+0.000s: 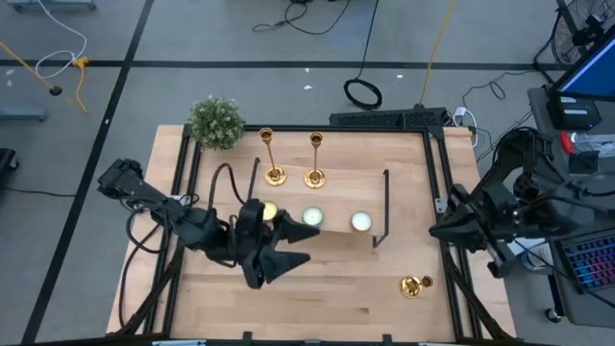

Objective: Pick & Place candle stick holders
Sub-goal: Put the gold candle holder onto the shelf

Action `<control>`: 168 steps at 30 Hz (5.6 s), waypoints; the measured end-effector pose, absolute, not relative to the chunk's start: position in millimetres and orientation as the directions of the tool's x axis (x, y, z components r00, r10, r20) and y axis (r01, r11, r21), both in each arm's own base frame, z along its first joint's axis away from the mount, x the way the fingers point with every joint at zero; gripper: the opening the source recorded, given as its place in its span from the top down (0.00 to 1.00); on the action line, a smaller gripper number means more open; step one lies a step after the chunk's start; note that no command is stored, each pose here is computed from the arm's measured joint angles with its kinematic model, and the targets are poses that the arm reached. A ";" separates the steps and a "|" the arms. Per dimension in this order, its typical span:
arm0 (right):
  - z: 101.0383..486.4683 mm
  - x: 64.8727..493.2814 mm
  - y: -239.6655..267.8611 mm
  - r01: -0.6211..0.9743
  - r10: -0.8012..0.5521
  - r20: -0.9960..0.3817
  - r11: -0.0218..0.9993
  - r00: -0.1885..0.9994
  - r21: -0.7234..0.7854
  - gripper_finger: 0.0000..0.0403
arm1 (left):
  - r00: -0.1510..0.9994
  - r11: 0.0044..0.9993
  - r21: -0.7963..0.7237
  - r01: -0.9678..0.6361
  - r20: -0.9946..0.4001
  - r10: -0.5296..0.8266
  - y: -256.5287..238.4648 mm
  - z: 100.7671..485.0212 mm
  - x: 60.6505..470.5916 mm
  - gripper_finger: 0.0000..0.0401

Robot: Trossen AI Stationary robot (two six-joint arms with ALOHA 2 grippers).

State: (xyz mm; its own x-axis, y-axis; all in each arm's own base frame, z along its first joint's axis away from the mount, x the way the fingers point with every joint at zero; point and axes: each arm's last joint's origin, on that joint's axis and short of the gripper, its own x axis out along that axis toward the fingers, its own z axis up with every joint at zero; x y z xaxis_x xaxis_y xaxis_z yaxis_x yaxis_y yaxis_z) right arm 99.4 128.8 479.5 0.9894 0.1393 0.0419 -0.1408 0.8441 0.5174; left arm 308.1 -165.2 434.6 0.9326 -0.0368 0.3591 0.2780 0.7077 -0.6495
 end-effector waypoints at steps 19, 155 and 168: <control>493.2 96.9 124.5 -0.180 0.127 0.137 0.834 0.982 0.521 0.96 | 0.912 0.769 -0.580 0.268 0.410 -0.009 -170.3 417.7 330.8 0.01; 214.7 47.2 69.9 -0.798 0.638 0.480 0.480 0.602 0.363 1.00 | 0.970 0.483 -0.868 0.116 0.204 0.134 -182.2 393.7 334.8 0.01; 210.9 60.6 62.0 -0.787 0.647 0.448 0.512 0.617 0.344 1.00 | 0.969 0.477 -0.872 0.110 0.201 0.143 -184.4 393.4 333.4 0.01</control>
